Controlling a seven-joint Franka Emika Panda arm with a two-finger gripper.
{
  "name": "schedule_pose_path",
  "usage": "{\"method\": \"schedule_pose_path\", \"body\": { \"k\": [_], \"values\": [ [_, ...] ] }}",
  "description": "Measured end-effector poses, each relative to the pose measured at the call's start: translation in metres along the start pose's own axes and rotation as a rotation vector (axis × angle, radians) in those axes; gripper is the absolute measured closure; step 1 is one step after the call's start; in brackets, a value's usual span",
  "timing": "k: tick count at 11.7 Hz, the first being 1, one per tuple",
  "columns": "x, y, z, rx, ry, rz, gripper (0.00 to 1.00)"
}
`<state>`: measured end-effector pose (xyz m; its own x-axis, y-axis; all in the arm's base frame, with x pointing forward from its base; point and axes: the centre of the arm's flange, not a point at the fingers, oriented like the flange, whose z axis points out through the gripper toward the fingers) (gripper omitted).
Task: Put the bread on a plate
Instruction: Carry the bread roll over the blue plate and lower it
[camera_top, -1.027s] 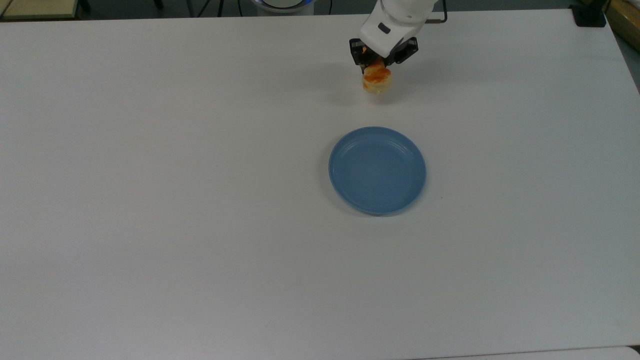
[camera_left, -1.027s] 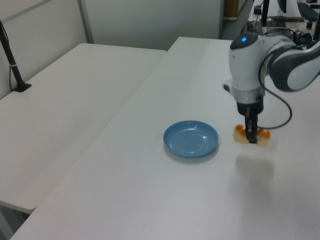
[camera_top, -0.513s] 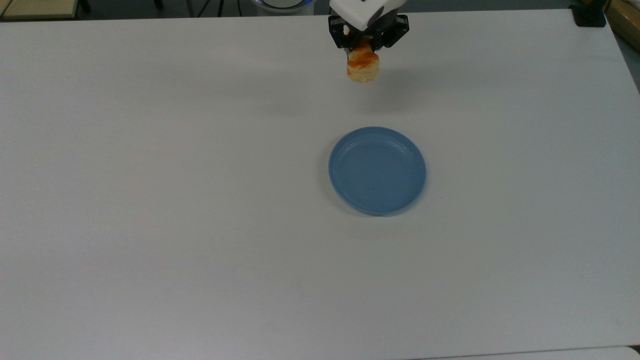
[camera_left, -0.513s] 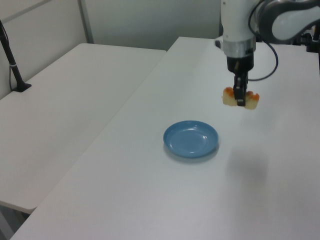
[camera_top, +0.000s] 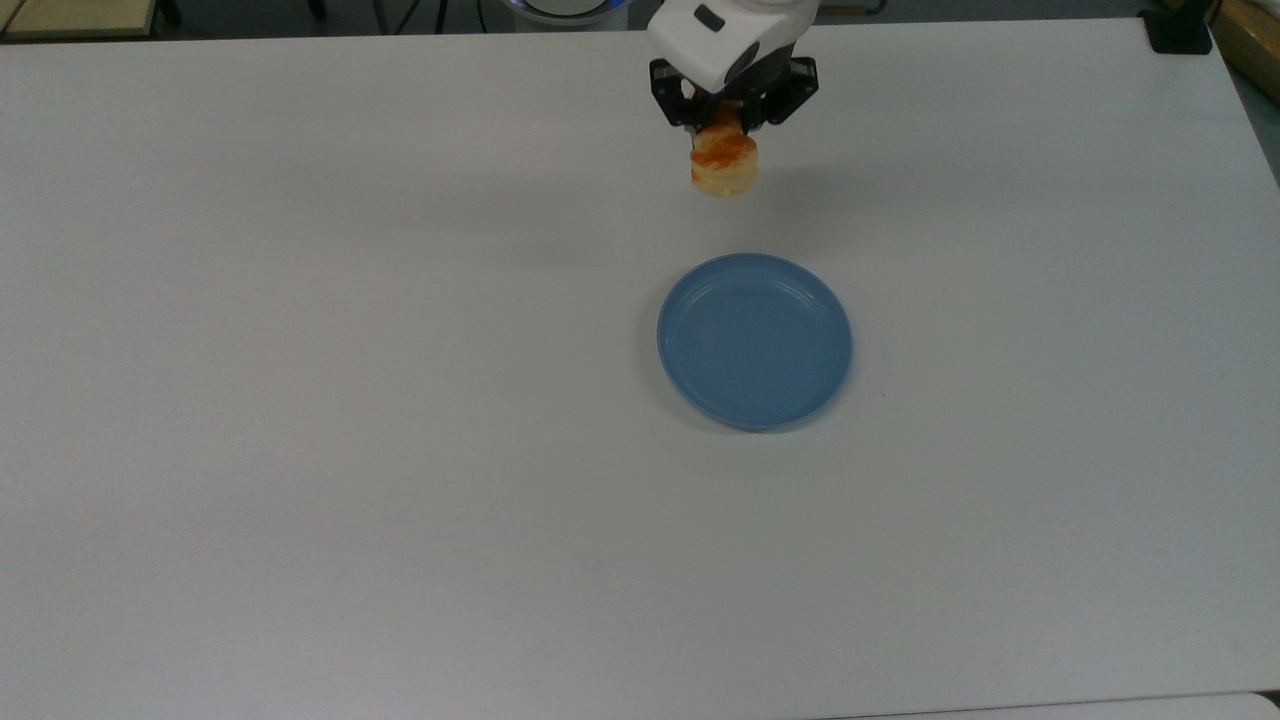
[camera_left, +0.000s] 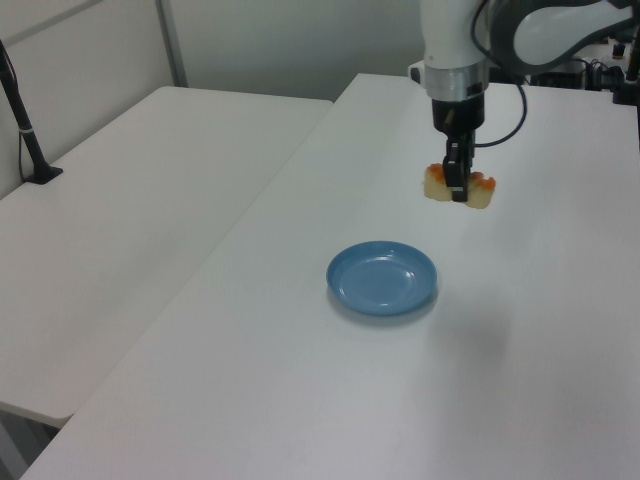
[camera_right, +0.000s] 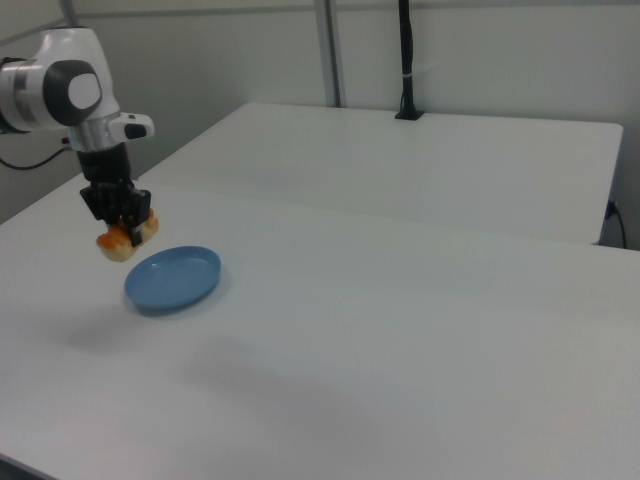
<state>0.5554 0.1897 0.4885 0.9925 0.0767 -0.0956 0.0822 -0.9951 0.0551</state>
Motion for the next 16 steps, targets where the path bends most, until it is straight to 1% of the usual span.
{"method": "schedule_pose_path", "body": {
  "k": [2,4,6,7,9,11,16],
  "values": [
    [0.025,0.005,0.003,0.011,0.006,0.022,0.65],
    [0.052,0.009,0.015,0.015,0.008,0.053,0.65],
    [0.077,0.006,0.033,0.017,0.047,0.09,0.65],
    [0.086,0.004,0.036,0.021,0.068,0.1,0.65],
    [0.094,0.004,0.03,0.029,0.091,0.106,0.65],
    [0.097,0.003,0.032,0.03,0.09,0.109,0.64],
    [0.104,-0.008,0.068,0.021,0.037,0.109,0.64]
  ]
}}
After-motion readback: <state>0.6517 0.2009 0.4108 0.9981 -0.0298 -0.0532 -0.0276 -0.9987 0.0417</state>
